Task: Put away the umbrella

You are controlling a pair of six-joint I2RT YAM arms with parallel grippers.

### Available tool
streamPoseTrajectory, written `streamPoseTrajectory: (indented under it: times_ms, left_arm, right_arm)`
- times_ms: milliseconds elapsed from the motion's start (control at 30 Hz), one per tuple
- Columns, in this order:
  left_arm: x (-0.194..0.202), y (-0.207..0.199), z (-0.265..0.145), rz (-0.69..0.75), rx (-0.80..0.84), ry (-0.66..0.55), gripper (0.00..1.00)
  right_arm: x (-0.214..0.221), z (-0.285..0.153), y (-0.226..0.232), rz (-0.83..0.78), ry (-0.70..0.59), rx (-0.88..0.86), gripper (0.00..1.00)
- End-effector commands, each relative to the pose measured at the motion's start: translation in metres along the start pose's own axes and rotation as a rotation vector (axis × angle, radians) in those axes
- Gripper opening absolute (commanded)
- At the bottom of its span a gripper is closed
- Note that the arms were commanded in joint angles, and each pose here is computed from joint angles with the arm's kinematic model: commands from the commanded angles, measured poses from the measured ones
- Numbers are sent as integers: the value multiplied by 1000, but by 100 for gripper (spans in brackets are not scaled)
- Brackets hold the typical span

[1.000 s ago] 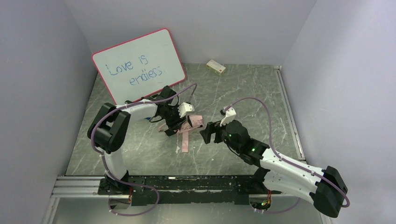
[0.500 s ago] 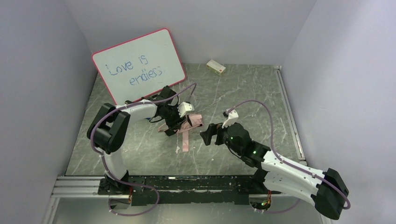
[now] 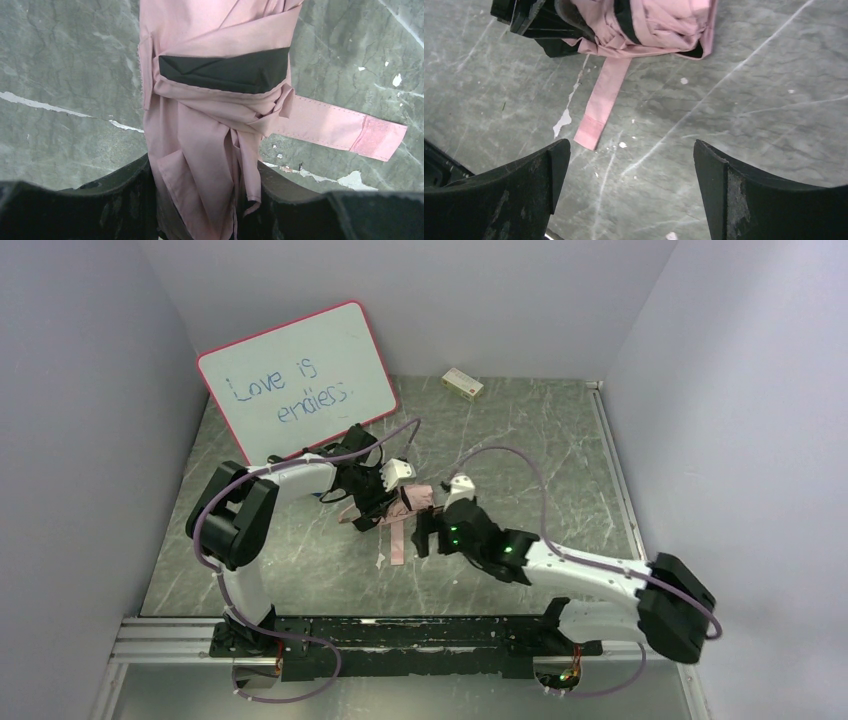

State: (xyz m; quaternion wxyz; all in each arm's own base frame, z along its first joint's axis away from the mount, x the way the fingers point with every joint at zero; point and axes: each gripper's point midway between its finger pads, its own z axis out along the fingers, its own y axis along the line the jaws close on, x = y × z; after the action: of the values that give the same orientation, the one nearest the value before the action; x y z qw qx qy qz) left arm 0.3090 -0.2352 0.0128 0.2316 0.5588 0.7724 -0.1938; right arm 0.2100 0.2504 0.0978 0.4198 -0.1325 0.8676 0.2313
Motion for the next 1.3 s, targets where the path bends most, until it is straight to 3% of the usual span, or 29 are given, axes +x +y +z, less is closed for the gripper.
streamPoseTrajectory:
  times_ms: [0, 200, 800, 1267]
  left_arm:
    - [62, 8, 6, -60, -78, 215, 5]
    - [61, 6, 5, -51, -76, 202, 5]
    - [58, 7, 4, -37, -85, 189, 5]
    - [58, 8, 3, -31, -92, 195, 5]
  right_arm:
    - [12, 15, 20, 15, 33, 134, 94]
    - [41, 40, 59, -19, 52, 194, 89]
    - [79, 77, 57, -112, 151, 304, 75]
    - [97, 85, 26, -119, 241, 382, 67]
